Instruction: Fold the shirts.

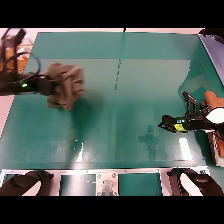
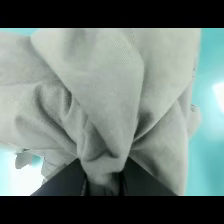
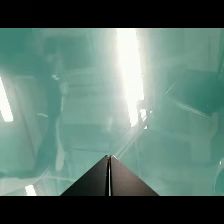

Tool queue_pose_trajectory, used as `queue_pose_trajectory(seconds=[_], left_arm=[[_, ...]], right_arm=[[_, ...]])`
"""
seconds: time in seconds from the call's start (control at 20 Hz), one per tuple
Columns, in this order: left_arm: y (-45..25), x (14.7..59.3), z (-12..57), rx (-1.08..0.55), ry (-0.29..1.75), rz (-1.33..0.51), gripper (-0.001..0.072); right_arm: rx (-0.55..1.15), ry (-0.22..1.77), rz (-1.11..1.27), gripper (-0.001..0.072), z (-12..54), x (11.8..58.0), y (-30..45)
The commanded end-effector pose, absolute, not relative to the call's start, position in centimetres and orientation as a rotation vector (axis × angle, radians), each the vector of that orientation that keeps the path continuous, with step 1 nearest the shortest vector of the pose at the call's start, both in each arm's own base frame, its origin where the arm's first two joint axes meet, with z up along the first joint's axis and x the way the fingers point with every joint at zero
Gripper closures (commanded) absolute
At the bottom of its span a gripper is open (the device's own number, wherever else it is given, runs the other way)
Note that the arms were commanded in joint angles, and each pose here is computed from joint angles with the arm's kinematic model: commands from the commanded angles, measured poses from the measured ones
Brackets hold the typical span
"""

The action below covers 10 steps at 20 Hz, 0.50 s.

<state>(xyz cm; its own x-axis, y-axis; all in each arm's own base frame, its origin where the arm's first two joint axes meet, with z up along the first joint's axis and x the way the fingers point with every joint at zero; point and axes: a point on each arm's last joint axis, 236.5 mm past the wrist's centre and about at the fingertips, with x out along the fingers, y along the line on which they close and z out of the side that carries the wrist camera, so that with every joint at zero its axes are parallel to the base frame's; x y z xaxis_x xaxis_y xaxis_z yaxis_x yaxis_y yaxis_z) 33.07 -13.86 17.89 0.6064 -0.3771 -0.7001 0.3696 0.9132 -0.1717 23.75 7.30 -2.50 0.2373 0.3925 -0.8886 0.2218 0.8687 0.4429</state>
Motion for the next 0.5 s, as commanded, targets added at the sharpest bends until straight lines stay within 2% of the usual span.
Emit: queue_pose_trajectory(seconds=[0.0, 0.05, 0.1, 0.15, 0.2, 0.3, 0.45], left_arm=[[-23.0, 32.4, 18.0, -0.094, 0.820, -0.666, 0.0675], [-24.6, 32.4, 16.2, -0.109, 0.880, -0.697, 0.0674], [-26.2, 32.2, 14.2, -0.128, 0.947, -0.727, 0.0604], [-27.5, 32.0, 12.3, -0.151, 1.015, -0.748, 0.0254], [-28.4, 31.7, 10.8, -0.182, 1.078, -0.764, 0.0004], [-28.9, 31.0, 8.8, -0.198, 1.169, -0.781, -0.0006], [-27.7, 30.7, 8.3, -0.131, 1.197, -0.778, -0.0006]], right_arm=[[0.546, 1.346, 0.126, 0.0692, -2.5, 23.7, 7.3], [0.546, 1.346, 0.126, 0.0693, -2.5, 23.7, 7.3], [0.546, 1.346, 0.126, 0.0692, -2.5, 23.7, 7.3], [0.546, 1.346, 0.126, 0.0692, -2.5, 23.7, 7.3], [0.546, 1.346, 0.126, 0.0692, -2.5, 23.7, 7.3], [0.546, 1.346, 0.126, 0.0693, -2.5, 23.7, 7.3], [0.546, 1.346, 0.126, 0.0692, -2.5, 23.7, 7.3]])
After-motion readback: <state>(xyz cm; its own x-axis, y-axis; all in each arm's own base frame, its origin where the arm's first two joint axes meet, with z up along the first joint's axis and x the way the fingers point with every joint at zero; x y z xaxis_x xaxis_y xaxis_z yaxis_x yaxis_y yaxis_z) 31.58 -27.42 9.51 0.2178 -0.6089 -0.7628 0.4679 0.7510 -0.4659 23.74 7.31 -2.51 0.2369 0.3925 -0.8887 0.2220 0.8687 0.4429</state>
